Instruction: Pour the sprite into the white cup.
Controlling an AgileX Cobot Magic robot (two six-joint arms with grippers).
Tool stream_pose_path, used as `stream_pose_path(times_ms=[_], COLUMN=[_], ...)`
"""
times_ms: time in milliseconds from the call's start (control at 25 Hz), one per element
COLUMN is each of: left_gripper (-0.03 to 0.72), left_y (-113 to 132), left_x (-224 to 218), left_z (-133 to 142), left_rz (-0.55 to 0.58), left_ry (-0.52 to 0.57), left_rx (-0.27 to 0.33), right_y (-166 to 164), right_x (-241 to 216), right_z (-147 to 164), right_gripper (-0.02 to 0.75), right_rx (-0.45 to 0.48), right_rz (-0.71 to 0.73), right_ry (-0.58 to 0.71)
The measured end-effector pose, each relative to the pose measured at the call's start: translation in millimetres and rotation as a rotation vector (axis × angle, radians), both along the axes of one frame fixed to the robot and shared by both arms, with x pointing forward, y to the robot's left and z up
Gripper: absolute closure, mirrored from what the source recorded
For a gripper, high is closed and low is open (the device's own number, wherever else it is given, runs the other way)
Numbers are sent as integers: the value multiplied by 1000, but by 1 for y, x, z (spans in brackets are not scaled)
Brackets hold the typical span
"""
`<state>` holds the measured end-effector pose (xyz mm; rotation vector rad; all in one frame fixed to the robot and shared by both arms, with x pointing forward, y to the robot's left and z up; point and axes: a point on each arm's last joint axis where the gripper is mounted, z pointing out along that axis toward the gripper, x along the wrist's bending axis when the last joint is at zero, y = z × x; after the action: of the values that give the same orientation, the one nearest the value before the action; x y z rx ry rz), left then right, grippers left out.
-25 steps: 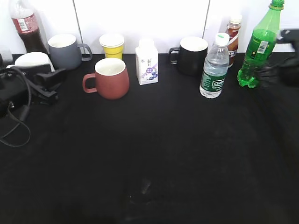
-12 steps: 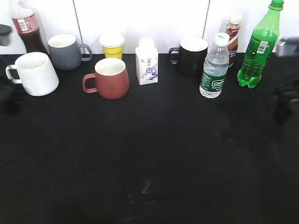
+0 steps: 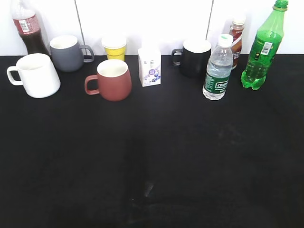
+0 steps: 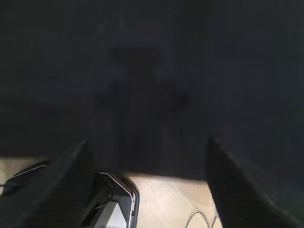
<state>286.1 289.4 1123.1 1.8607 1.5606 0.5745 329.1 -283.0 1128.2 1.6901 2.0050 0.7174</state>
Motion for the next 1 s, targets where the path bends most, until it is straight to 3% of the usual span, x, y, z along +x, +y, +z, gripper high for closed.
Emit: stream_pose_path(times_ms=[120,240,440,880,1000], left_gripper=[284,200,193,199,219], left_y=[16,19,14,14,18], left_x=[-39,-44,-33,-32,-46], left_z=[-35,-58,-60,-61,-60], left_rz=[13,17,6,7,178], left_ry=[-97,-88,-193,-208,-291], left_rx=[-9,2,-24,-30,-33], right_y=[-7,-9,-9,-9,-13], right_x=[-46,-63,-62,-62,-69], right_z=[-47,-76,-78,-78,-77], right_gripper=[192,193,193,203,205], right_rx=[10,23,32,33,26], right_rz=[-6,-9,-11,-13,-127], right_ry=[-53,-149,-200,-204,-258])
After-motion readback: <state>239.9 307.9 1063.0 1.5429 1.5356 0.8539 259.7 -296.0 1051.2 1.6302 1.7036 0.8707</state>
